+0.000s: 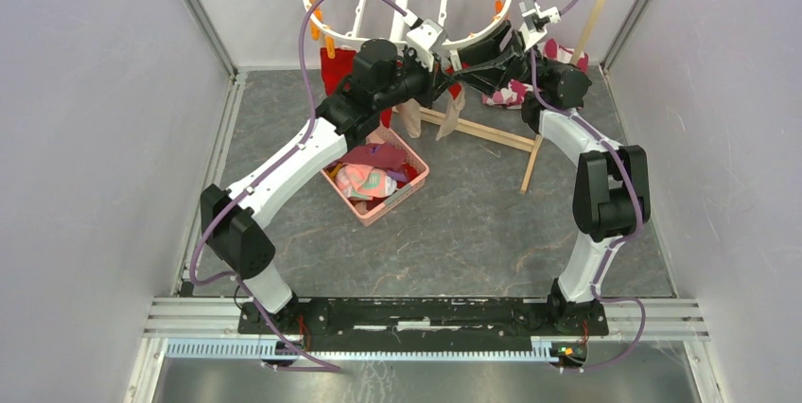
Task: Clip the socks to the hanger
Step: Clamp the sock onto the hanger.
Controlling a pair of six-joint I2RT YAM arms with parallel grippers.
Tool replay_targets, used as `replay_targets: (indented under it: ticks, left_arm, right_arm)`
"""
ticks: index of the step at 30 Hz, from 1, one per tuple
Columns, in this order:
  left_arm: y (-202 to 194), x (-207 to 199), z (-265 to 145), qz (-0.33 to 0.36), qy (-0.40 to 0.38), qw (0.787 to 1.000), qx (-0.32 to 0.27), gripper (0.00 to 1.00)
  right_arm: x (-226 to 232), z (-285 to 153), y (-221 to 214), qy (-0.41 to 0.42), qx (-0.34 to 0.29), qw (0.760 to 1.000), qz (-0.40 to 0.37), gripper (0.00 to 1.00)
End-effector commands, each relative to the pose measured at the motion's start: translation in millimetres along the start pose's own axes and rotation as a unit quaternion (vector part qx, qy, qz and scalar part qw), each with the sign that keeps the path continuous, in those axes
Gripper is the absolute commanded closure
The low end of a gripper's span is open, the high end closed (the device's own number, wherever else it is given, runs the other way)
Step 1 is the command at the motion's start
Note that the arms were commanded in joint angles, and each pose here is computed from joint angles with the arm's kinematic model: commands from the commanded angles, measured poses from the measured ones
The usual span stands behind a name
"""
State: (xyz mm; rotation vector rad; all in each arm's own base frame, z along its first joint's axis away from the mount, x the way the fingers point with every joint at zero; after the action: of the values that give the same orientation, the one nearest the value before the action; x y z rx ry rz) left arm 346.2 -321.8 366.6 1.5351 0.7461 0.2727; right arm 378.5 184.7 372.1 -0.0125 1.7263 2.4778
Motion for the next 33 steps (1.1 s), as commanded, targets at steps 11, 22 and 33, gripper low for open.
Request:
replay_targets:
  ticks: [11,22,33]
  left_arm:
    - [31,-16,-39,-0.027,0.001,0.998,-0.064,0.66]
    - [26,-28,-82,-0.051,-0.004,0.995,-0.085,0.44]
    - [-37,-22,-158,-0.133,0.048,0.983,-0.121,0.06]
  right_arm:
    - [7,-9,9,-0.006,0.066,0.988,-0.142,0.21]
    - [-3,-47,-16,-0.062,0.240,0.955,-0.161,0.12]
    - [55,-111,-38,-0.111,0.362,0.910,-0.167,0.12]
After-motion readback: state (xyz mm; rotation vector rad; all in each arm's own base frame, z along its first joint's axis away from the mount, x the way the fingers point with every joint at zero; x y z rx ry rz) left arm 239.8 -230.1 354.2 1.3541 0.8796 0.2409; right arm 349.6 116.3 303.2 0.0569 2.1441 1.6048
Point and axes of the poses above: each gripper's point midway between its finger pads, its own z axis out along the fingers, its own x axis along the line the jaws close on, y = z × x, the point moved 6 cm from there along -z, back along the fingers, and after that the axes turned 12 degrees about -z, right-handed, at the moved point
